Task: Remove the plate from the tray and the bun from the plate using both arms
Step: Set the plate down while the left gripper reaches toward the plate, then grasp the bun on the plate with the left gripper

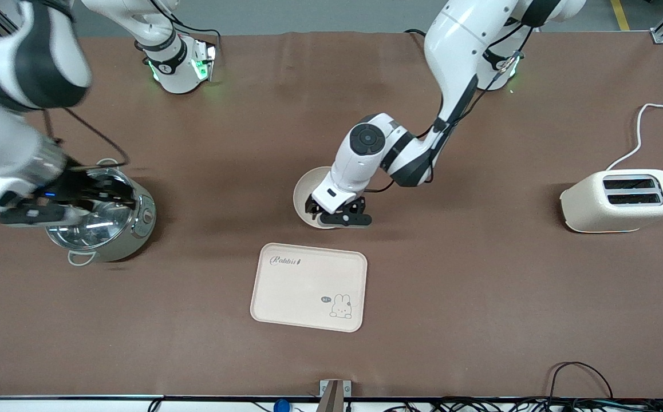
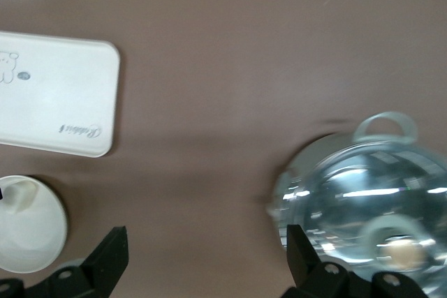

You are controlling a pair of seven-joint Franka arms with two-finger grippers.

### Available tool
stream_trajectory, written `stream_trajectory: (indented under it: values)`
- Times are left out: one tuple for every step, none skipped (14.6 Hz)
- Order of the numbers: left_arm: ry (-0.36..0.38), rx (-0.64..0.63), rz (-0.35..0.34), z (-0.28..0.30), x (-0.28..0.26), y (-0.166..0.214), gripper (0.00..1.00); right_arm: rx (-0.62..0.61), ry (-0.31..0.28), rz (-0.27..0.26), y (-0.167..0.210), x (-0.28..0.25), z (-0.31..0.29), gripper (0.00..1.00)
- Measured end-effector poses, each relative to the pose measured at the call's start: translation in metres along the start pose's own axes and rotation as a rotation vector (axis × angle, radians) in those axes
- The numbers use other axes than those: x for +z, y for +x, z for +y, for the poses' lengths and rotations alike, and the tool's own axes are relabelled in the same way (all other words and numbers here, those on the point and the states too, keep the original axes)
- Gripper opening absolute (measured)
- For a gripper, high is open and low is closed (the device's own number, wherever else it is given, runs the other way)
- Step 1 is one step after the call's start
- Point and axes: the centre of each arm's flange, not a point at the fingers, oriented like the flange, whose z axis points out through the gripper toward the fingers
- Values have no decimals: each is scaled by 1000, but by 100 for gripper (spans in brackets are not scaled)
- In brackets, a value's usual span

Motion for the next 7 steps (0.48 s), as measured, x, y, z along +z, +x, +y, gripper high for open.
stream_trajectory:
  values:
    - [0,-1,-3,0,10,-4,97,-28,-19,9,1,-14,25,100]
    - [3,-6,-8,0,17,-8,97,-56,-37,13,-1,-23,51,100]
    - [6,-16,-12,0,21,-11,97,-79,-45,16,-3,-29,75,100]
    - [8,-27,-12,1,22,-12,97,-99,-49,17,-6,-32,95,100]
    - [11,-38,-8,1,22,-13,97,-113,-51,17,-7,-33,105,100]
    - [16,-44,-3,2,22,-13,95,-124,-51,16,-7,-33,106,100]
    - [20,-45,-1,2,23,-15,95,-133,-51,17,-6,-33,102,100]
